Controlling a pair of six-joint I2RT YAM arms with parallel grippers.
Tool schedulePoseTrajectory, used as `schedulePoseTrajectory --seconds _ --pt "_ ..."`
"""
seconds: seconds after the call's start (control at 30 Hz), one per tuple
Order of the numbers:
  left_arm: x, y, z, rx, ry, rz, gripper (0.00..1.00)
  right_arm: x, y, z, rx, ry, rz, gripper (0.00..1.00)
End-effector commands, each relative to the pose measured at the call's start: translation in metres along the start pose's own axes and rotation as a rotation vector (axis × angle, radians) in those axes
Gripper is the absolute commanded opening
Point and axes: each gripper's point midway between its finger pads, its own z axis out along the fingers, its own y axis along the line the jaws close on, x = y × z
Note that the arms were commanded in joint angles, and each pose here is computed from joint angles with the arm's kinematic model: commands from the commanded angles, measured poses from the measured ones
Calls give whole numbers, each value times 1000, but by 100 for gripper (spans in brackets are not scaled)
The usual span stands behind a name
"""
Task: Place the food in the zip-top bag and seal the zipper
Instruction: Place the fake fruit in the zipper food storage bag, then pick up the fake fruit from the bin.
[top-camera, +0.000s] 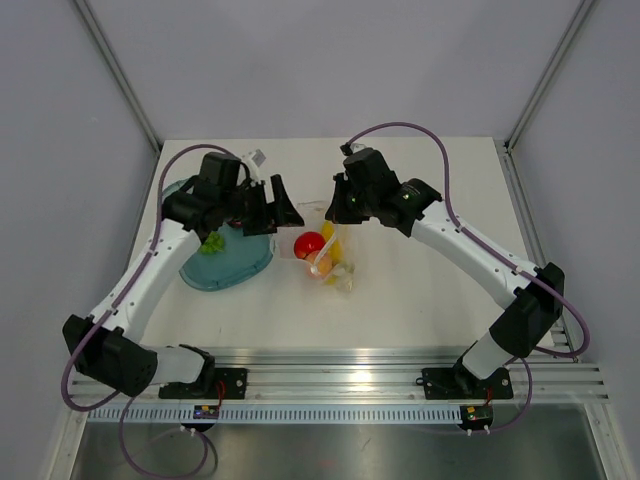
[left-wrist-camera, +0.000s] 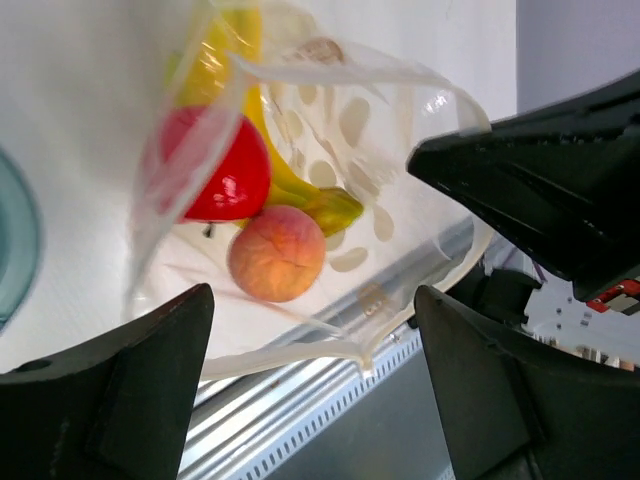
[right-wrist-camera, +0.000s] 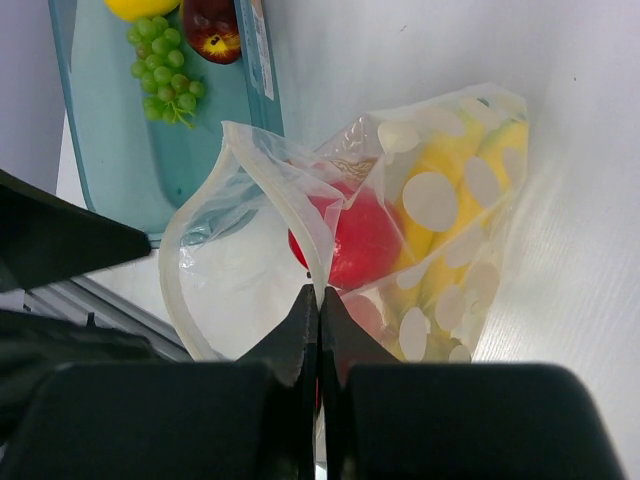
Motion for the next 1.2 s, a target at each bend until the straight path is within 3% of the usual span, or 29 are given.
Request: schedulePoseTrajectory --seconds 0.0,0.13,0.37,0.5,0.6,0.7,0.9,1.07,1.17 --pt "-27 23 -35 -58 -129 -12 83 -16 12 -20 -36 -79 1 0" --pt "-48 94 -58 -283 -238 -130 83 -14 11 -23 -38 -79 1 0" --pt "-45 209 -84 -684 -330 -318 82 -11 14 -22 -66 -69 -13 0" --pt "-36 250 -68 -729 -315 -433 83 -10 14 -21 -70 -65 -24 0" --pt "-43 277 -47 -749 -303 -482 90 -8 19 -22 -99 -51 -28 0" --pt "-61 296 -38 -789 -360 -483 93 -6 20 -23 -105 -43 -32 0" --pt "-70 340 -21 -917 -328 -512 93 -5 21 -23 -109 -38 -26 0" --pt "-61 366 -3 -957 -294 -534 91 0 20 -11 -102 -8 -28 0" --pt "-55 373 12 -944 -262 -560 83 1 21 -5 -104 5 -28 0"
